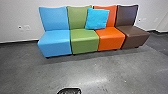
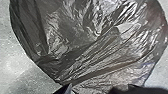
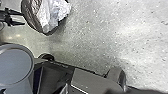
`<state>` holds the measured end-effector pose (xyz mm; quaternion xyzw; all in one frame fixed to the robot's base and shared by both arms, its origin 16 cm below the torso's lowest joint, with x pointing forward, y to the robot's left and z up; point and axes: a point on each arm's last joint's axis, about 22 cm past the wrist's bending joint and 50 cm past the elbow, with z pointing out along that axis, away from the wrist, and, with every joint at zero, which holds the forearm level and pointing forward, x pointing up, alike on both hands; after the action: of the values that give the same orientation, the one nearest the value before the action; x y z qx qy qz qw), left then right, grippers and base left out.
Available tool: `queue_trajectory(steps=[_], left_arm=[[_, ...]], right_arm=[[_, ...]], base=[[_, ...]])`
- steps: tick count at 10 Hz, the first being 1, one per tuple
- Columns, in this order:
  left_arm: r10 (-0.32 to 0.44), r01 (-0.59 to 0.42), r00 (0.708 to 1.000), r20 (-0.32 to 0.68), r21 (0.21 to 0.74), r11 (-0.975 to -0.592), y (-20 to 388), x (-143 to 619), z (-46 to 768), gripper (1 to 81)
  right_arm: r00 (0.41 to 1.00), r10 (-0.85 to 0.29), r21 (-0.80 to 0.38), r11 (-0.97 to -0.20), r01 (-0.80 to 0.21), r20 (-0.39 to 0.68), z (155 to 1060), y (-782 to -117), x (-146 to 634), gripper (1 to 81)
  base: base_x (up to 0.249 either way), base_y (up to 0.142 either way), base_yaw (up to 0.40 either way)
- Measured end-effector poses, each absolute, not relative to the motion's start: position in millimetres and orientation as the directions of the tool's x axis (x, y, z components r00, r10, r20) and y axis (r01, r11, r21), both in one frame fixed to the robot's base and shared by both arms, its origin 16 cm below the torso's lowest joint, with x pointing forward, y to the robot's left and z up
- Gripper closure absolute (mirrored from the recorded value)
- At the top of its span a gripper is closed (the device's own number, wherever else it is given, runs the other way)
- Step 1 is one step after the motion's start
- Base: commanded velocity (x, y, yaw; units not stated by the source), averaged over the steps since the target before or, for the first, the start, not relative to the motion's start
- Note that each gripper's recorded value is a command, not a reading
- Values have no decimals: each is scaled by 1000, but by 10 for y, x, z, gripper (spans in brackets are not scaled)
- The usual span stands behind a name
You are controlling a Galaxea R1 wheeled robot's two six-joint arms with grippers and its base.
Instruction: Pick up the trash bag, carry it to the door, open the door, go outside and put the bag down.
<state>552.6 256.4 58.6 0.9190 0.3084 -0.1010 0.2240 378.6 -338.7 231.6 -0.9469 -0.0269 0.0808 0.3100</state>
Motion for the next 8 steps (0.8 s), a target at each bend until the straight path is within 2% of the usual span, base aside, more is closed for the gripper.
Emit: queue_trajectory(steps=[2,4,8], left_arm=[[531,624,781,-330,355,-697,2542,5562,458,10],[587,664,747,-311,385,-641,2489,5969,453,10],[589,611,777,-221,489,-623,2325,6762,620,10]], right_arm=[[986,99,-590,-807,1,-133,2167,-3398,3791,10],[988,93,-590,-808,2,-125,1988,-3394,3780,10],[993,93,-587,-809,32,-73,1628,-3403,3795,10]], base=[[0,0,0],[0,0,0],[0,0,0]])
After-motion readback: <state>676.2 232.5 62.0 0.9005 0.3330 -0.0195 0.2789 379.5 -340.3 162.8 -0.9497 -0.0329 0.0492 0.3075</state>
